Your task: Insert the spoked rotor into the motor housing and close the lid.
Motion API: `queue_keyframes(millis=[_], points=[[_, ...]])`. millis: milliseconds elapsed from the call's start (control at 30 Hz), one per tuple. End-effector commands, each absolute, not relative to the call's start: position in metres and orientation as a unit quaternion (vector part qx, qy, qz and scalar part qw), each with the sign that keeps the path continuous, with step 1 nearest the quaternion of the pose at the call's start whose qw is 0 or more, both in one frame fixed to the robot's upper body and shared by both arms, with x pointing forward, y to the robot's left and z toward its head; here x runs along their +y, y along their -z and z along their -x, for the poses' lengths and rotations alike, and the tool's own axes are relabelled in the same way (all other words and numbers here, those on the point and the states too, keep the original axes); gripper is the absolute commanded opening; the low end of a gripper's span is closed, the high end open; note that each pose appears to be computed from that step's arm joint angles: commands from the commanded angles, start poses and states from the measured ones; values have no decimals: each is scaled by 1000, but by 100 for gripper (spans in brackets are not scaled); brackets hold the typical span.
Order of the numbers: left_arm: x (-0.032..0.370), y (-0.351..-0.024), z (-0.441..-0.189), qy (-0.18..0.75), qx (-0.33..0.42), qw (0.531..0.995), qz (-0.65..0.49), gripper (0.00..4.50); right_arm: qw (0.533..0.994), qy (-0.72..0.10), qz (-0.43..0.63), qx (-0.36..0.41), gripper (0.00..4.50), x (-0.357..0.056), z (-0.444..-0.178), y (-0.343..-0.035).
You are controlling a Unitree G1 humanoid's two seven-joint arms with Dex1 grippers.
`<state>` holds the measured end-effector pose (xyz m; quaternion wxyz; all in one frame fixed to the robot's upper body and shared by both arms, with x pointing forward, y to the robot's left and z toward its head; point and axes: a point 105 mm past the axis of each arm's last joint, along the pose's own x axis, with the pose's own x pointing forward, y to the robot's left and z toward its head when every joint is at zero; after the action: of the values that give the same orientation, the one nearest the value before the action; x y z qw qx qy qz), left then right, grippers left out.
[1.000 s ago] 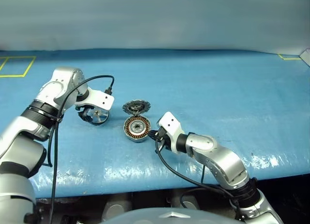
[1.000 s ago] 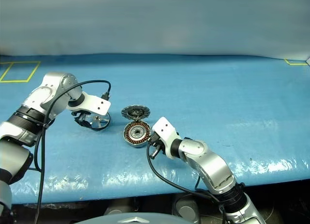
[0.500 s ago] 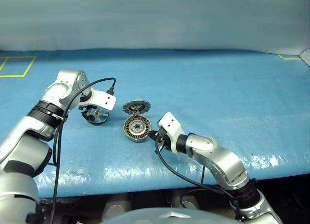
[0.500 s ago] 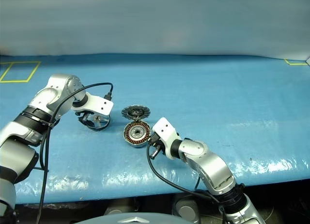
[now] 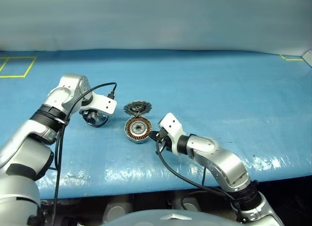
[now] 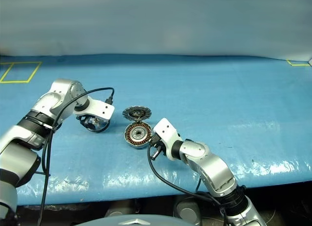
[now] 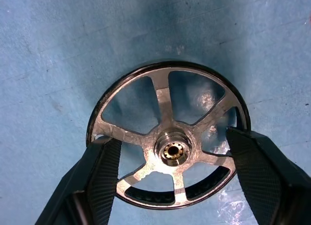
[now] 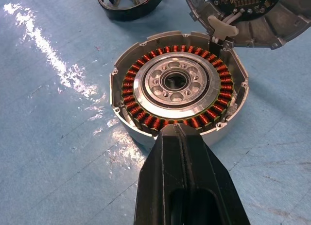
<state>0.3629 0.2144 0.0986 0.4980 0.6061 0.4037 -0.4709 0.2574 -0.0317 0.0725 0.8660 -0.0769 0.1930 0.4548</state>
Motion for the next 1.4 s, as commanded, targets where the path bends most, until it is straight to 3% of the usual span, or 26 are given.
queue_keyframes(millis=[33,300,533,700,800,1100,1400], points=[[212,-106,-368,467,387,512,-609,198,871,-454,74,170,0,-31,-260,-82],[207,-133,-356,493,370,495,-613,174,873,-453,74,167,0,-31,-260,-84],[212,-149,-306,554,373,458,-586,172,873,-450,74,170,0,-37,-259,-84],[194,-149,-255,644,375,486,-457,170,875,-443,77,178,0,-48,-258,-82],[178,-153,-237,682,370,518,-361,170,878,-437,76,182,0,-53,-259,-80],[132,-150,-270,651,248,650,-305,170,880,-428,78,190,0,-63,-257,-76],[105,-149,-306,637,181,660,-356,170,887,-419,71,183,0,-61,-258,-77]])
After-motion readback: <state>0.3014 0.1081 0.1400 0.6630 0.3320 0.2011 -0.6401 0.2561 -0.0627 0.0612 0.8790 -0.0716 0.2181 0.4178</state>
